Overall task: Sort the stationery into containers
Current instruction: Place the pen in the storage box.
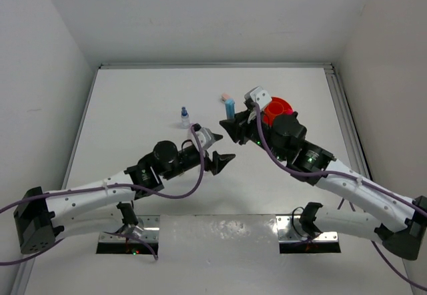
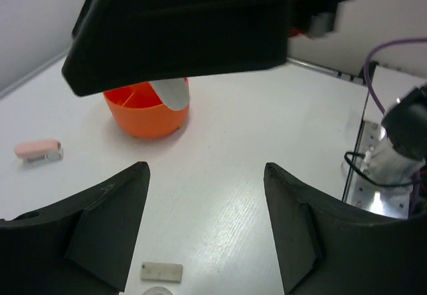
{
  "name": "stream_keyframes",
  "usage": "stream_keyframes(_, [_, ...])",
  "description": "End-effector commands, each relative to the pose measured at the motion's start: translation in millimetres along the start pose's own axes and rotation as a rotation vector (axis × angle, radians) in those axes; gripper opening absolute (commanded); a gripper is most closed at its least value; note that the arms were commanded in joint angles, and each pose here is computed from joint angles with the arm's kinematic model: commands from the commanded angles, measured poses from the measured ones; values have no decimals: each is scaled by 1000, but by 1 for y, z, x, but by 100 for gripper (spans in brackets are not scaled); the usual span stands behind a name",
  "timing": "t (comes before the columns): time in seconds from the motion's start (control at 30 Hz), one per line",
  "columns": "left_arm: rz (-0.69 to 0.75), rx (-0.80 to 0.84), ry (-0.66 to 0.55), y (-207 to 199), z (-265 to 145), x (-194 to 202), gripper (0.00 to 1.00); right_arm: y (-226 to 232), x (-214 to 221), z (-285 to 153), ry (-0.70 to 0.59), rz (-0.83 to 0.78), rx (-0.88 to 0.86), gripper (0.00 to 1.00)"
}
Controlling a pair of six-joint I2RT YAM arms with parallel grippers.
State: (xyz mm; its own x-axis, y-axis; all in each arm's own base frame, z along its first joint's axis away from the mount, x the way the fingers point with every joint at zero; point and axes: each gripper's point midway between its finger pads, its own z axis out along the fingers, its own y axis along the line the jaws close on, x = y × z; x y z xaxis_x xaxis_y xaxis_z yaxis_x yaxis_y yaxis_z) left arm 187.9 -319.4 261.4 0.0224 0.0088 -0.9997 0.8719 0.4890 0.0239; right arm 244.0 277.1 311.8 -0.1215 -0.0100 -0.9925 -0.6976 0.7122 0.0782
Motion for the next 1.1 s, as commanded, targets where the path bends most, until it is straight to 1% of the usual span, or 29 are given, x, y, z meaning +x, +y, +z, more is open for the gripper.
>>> stream_keyframes(0.0, [-196,-159,-87,23,7,-37,67,-3,-36,2,-162,104,100,0])
stream_keyframes(0.03, [-206,-168,-93,24,7,-39,67,-5,-34,1,-170,111,125,0])
stream_keyframes(0.23, [-261,-197,-142,29,10,-55,67,13,-31,2,-193,143,124,0])
stream_keyframes(0.37, [-250,-165,-171,24,11,-61,65,11,-31,0,-212,159,149,0])
stream_keyframes(0.43, [-247,-144,-181,21,12,-63,55,10,-29,0,-211,160,155,0])
stream_keyframes(0.53, [-241,-130,-187,19,12,-65,48,11,-28,1,-205,162,152,0])
stream_keyframes(0.63, [-227,-131,-192,20,14,-65,46,11,-24,1,-201,180,150,0])
stream_keyframes(0.77, [-220,-124,-203,20,15,-67,48,12,-16,1,-197,202,145,0])
stream_keyframes(0.83, [-220,-126,-203,21,15,-66,47,11,-13,2,-193,208,152,0])
stream_keyframes(0.87, [-221,-125,-203,21,15,-66,44,11,-13,2,-197,213,152,0])
stream_keyframes(0.9, [-222,-130,-201,22,15,-65,36,11,-14,1,-201,214,150,0])
stream_keyframes(0.97, [-224,-139,-202,24,15,-63,33,13,-13,2,-196,217,141,0])
stream_keyframes(1.07, [-217,-145,-209,26,14,-65,33,13,-8,2,-182,224,144,0])
